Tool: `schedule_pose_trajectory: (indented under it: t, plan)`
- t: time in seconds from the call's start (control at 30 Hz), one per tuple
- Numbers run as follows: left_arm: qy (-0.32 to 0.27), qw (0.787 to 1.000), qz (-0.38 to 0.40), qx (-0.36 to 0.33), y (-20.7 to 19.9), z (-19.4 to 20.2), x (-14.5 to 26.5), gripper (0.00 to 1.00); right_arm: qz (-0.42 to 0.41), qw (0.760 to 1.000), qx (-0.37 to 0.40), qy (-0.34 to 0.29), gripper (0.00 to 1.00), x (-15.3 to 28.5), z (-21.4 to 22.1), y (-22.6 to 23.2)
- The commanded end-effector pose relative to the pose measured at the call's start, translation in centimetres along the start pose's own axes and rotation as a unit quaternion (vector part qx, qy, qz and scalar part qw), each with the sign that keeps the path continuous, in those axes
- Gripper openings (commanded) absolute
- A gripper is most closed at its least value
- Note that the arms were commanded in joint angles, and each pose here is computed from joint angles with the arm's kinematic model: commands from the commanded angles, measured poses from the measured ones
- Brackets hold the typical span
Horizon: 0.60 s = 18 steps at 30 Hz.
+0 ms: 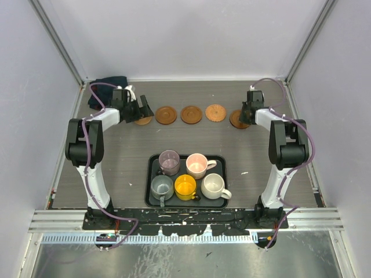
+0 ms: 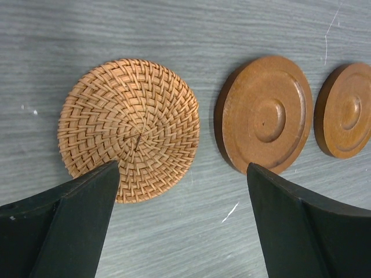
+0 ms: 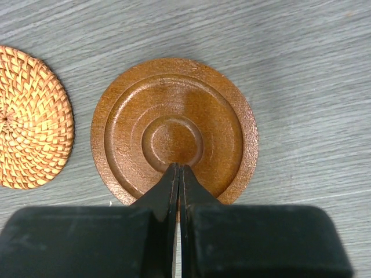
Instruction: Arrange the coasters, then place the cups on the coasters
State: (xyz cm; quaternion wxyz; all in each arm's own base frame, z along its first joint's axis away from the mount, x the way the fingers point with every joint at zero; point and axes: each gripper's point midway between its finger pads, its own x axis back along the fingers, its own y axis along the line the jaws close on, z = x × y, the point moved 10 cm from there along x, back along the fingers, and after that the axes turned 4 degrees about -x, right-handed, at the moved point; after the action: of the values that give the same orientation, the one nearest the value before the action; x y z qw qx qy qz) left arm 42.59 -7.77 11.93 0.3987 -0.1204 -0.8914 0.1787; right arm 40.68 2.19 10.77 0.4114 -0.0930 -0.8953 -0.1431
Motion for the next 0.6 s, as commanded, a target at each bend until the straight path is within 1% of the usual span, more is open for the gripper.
schedule_pose_trajectory:
  t: [0.0, 0.57]
  plan:
    - [0.014, 1.000, 0.000, 0.010, 0.5, -0.4, -0.9, 0.93, -0.011, 1.000, -0.003, -0.009, 0.02, -0.7, -0.8, 0.6]
    - [0.010, 1.000, 0.007, 0.012, 0.7, -0.6, -1.0, 0.94, 0.004, 1.000, -0.019, -0.007, 0.02, -3.6, -2.1, -0.3]
